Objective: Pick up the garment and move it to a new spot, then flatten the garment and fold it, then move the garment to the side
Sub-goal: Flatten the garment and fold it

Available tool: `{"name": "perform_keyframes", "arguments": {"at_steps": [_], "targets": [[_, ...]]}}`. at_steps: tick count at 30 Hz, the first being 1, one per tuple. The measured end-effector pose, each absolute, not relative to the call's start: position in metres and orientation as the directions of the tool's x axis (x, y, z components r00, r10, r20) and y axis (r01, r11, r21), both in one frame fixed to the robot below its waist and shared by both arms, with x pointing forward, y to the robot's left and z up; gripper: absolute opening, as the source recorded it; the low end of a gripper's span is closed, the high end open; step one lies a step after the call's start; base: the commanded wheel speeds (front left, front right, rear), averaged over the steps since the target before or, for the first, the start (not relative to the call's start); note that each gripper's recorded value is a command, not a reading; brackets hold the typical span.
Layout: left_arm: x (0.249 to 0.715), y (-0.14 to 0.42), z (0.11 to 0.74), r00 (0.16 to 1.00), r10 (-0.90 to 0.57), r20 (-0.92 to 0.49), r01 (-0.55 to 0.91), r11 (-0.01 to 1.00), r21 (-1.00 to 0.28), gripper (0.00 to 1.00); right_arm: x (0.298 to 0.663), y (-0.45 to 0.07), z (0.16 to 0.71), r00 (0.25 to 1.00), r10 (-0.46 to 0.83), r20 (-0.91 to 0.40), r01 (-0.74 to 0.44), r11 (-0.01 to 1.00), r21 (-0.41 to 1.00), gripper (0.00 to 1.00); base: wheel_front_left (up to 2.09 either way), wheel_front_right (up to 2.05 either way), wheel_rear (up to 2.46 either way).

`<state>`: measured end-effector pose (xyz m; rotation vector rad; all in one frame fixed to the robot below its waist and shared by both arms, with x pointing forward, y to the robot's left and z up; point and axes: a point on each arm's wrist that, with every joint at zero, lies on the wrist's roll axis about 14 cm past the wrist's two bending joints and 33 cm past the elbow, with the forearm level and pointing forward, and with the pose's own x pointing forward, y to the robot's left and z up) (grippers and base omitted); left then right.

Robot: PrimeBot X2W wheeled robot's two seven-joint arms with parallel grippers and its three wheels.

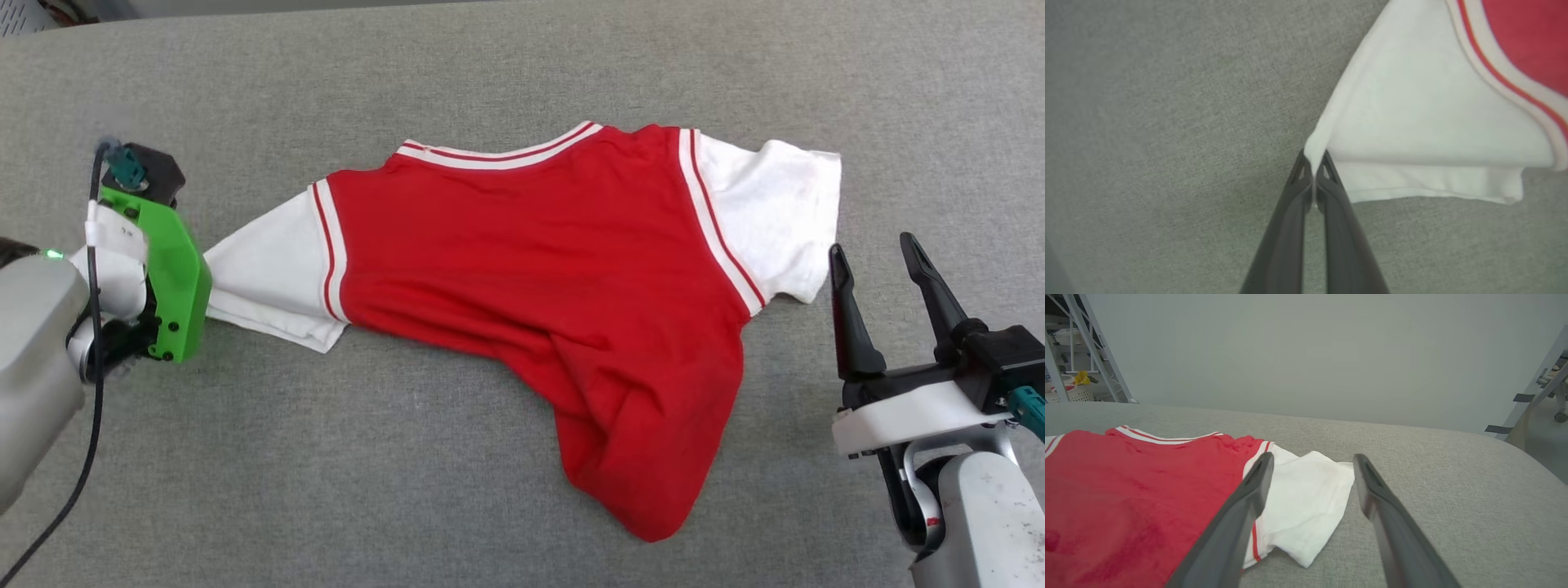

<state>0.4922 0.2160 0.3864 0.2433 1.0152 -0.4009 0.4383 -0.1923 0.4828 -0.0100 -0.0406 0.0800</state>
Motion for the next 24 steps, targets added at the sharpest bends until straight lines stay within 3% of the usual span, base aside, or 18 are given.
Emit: {"name": "perform_keyframes", "arguments": {"at_steps": [3,6,7,8,13,18,24], "targets": [[0.484,0.218,0.375,0.454,-0.207,-0.866,0.415,0.910,0.000,0.00,0.436,-0.197,0.481,0.997,0.070,0.034,-0.069,0.997,-0.019,1.00,0.00,0.00,0.00],[0.488,0.217,0.377,0.503,-0.212,-0.838,0.396,0.918,0.005,0.00,0.434,-0.201,0.482,0.997,0.063,0.032,-0.063,0.998,-0.024,1.00,0.00,0.00,0.00],[0.491,0.217,0.379,0.528,-0.210,-0.823,0.389,0.921,0.014,0.67,0.433,-0.203,0.483,0.998,0.060,0.034,-0.059,0.998,-0.028,1.00,0.00,0.00,0.00],[0.493,0.216,0.382,0.554,-0.213,-0.804,0.390,0.920,0.025,1.00,0.433,-0.205,0.485,0.998,0.056,0.038,-0.055,0.998,-0.032,1.00,0.00,0.00,0.00],[0.512,0.213,0.415,0.736,-0.227,-0.638,0.370,0.924,0.098,1.00,0.431,-0.216,0.500,0.996,0.039,0.075,-0.035,0.998,-0.050,1.00,0.00,0.00,0.00],[0.521,0.207,0.465,0.891,-0.242,-0.384,0.318,0.936,0.150,1.00,0.430,-0.233,0.523,0.991,0.020,0.131,-0.010,0.997,-0.078,1.00,0.00,0.00,0.00],[0.511,0.205,0.514,0.968,-0.193,-0.159,0.217,0.964,0.153,1.00,0.444,-0.239,0.560,0.981,0.048,0.190,-0.029,0.994,-0.102,1.00,0.00,0.00,0.00]]}}
